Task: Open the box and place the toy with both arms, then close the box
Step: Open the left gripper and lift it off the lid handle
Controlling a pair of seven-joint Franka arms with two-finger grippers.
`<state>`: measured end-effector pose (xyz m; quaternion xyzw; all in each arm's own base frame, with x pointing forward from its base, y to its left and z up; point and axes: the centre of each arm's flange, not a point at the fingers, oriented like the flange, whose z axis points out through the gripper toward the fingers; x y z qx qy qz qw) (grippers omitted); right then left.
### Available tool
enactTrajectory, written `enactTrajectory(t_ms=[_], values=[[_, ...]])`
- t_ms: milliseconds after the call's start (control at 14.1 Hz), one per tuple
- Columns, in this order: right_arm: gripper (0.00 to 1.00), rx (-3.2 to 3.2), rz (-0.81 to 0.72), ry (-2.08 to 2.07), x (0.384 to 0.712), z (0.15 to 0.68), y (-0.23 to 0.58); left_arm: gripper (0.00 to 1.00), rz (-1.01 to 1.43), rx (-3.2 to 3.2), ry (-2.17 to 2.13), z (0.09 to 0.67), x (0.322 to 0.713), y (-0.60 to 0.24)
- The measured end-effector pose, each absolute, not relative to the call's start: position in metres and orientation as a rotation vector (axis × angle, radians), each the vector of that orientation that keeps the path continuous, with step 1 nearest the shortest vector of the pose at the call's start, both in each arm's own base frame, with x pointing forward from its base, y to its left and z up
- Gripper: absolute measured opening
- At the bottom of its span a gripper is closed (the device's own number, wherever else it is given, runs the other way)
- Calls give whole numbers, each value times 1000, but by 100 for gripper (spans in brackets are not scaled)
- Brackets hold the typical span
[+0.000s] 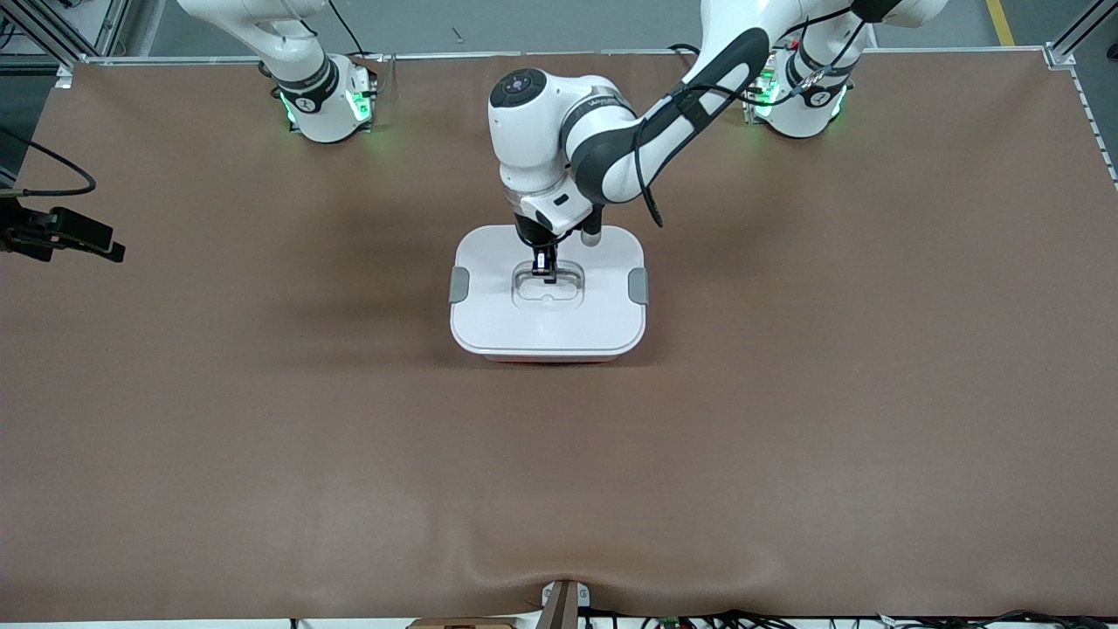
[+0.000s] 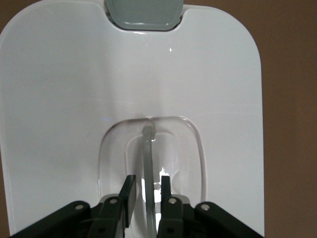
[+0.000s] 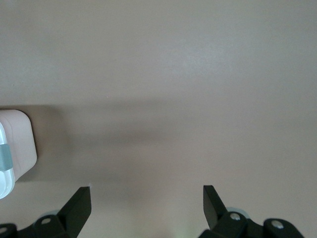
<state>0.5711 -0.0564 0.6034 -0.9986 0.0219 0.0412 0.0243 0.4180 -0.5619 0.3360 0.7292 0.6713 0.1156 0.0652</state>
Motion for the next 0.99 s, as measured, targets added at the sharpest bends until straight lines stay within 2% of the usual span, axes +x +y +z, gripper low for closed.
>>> enactTrajectory(t_ms=[213,496,992], values=[[100,-3090,128,72,571,603,-58,64,385,2215,2017,351,423,-557],[100,-3089,128,79,571,603,-60,100,340,2175,2067,414,443,-526],[100,-3089,133,88,570,603,-64,100,255,2351,1926,488,515,-423]])
